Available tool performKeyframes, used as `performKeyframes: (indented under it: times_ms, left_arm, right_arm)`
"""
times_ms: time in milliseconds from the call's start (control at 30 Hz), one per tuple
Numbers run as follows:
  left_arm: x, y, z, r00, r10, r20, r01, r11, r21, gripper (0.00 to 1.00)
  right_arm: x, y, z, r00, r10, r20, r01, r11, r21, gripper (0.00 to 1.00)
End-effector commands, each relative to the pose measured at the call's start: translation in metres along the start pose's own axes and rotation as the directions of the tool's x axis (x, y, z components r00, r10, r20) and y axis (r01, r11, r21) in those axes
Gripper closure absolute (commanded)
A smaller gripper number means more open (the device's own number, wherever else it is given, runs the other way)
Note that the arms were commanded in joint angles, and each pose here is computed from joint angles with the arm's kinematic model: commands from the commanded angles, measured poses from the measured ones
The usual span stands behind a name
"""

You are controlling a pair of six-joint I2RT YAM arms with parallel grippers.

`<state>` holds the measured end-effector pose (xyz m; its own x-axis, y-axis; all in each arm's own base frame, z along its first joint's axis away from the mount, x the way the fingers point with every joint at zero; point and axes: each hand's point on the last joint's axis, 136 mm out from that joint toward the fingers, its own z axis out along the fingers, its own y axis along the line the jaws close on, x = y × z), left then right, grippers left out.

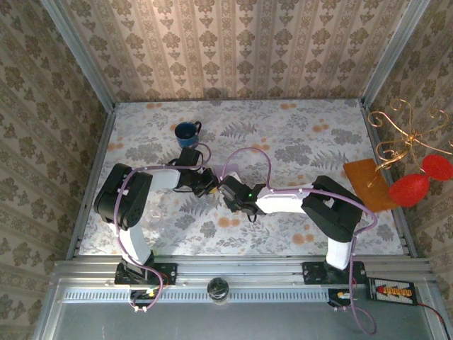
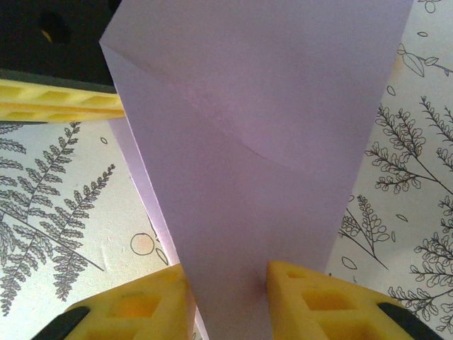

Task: Fold a paper plane with a square sheet of paper (pick it up from the middle)

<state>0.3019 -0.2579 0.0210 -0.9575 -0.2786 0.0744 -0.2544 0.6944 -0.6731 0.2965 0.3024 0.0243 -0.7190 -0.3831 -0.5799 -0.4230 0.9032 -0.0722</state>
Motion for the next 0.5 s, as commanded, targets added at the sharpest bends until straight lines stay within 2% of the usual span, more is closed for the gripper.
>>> performKeyframes:
  times_ms: [0, 467]
  left_arm:
    - [0.002, 0.008, 0.001, 1.000, -0.008, -0.009, 0.007, 0.999, -0.040, 0.90]
    - [-0.002, -0.003, -0.015, 1.000, 0.008, 0.025, -0.008, 1.000, -0.023, 0.89]
  right_arm:
    - [-0.003, 0.000, 0.000, 1.000, 0.014, -0.003, -0.014, 1.000, 0.022, 0.71]
    - [0.007, 0.001, -0.001, 1.000, 0.020, -0.022, -0.021, 1.000, -0.014, 0.86]
